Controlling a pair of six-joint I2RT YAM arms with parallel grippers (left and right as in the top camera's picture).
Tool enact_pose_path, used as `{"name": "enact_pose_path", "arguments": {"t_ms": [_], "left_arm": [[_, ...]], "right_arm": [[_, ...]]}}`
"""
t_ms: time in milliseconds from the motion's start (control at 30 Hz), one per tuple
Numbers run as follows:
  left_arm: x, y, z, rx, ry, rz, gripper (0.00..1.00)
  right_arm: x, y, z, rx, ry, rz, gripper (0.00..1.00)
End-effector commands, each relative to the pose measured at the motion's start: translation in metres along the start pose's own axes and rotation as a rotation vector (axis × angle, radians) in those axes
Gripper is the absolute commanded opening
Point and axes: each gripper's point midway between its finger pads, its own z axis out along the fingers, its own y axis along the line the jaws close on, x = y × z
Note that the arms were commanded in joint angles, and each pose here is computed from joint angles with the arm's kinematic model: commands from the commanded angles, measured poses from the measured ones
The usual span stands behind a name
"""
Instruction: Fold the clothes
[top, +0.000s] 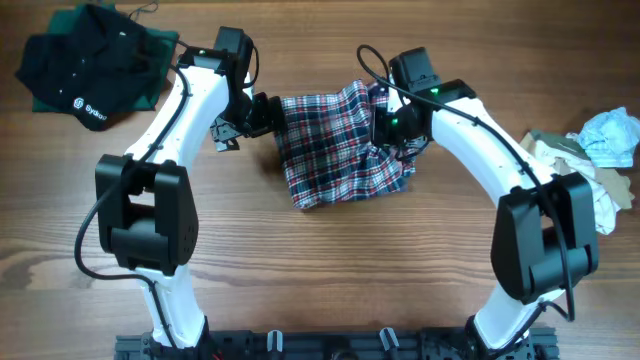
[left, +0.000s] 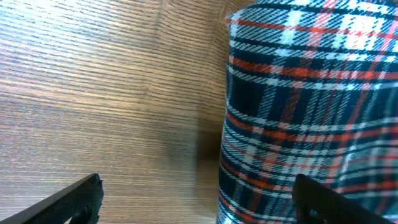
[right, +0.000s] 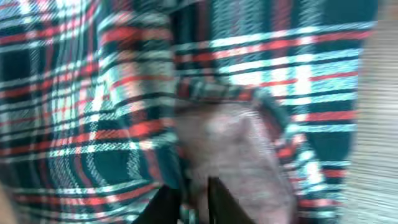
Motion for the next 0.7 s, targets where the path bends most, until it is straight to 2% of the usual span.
{"name": "enact_pose_path", "arguments": {"t_ms": [0,33,67,233,300,367,667], "left_arm": [[0.003,-0.001,0.007,-0.003,0.018,0.016,0.98],[0.003,-0.001,0.007,-0.003,0.018,0.016,0.98],[0.003,-0.001,0.007,-0.002,0.018,0.016,0.98],[0.008,-0.002,0.007,-0.007,0.035,0.018,0.99],[0.009,-0.003,0.008,-0.008,0.038,0.022,1.0],[0.009,-0.005,0.008,-0.006,0.033,0.029,1.0],[0.009,-0.009,0.009,-0.002,0.028,0.038,1.0]], "right_arm": [[-0.018,-0.016,-0.014,0.093,-0.076,-0.027,0.73],[-0.018,-0.016,-0.014,0.094,-0.075,-0.039,0.91],[-0.017,-0.016,-0.014,0.096,-0.073,-0.039,0.99],[-0.011,-0.015,-0.013,0.085,-0.047,-0.018,0.99],[-0.008,-0.002,-0.013,0.01,-0.026,-0.045,0.91],[-0.009,0.012,-0.013,-0.063,-0.028,-0.122,0.88],[-0.03,0.021,-0.014,-0.092,-0.121,-0.309,0.95]]}}
